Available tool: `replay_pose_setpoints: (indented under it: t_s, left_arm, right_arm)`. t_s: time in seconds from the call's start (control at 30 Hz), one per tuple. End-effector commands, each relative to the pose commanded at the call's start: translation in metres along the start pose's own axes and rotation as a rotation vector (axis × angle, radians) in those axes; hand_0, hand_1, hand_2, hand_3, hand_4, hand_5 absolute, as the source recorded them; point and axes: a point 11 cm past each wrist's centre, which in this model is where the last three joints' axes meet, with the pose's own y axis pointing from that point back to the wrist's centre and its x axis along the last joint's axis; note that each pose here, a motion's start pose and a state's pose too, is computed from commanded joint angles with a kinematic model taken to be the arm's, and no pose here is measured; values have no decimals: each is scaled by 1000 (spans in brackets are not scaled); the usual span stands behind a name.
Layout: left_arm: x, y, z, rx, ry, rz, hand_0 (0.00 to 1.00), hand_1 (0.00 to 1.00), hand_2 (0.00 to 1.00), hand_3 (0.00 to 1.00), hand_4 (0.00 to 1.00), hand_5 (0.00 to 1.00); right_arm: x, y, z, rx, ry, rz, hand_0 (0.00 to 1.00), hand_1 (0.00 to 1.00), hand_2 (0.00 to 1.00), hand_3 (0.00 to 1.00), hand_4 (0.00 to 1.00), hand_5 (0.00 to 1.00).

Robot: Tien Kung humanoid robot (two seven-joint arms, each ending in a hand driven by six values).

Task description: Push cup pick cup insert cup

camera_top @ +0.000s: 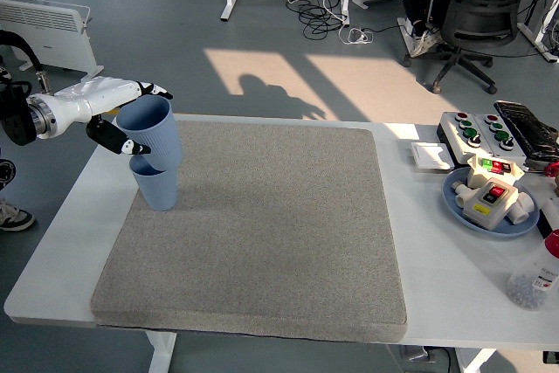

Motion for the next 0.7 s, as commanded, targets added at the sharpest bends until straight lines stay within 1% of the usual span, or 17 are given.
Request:
replay_pose_setpoints:
  t_s: [0.07, 0.27, 0.57, 0.7]
  left_arm:
    - [-4, -3, -6, 24, -5, -4, 441, 542, 634, 450, 609, 78]
    - [-9, -9, -11, 53, -33, -3, 440, 548, 636, 452, 609, 78]
    - [-11, -14, -15, 62, -42, 11, 435, 552, 638, 454, 607, 78]
    - [-18, -15, -20, 77, -41, 2, 427, 552, 641, 463, 616, 85]
  right_arm:
    - [0, 0, -1, 2, -2, 1, 730, 667, 636, 572, 129, 364]
    - [1, 0, -4, 8, -6, 3, 730, 666, 636, 572, 129, 364]
    - [3, 0, -7, 13, -7, 5, 730, 666, 636, 572, 129, 364]
    - [4, 1, -8, 16, -7, 6, 730, 666, 636, 572, 129, 364]
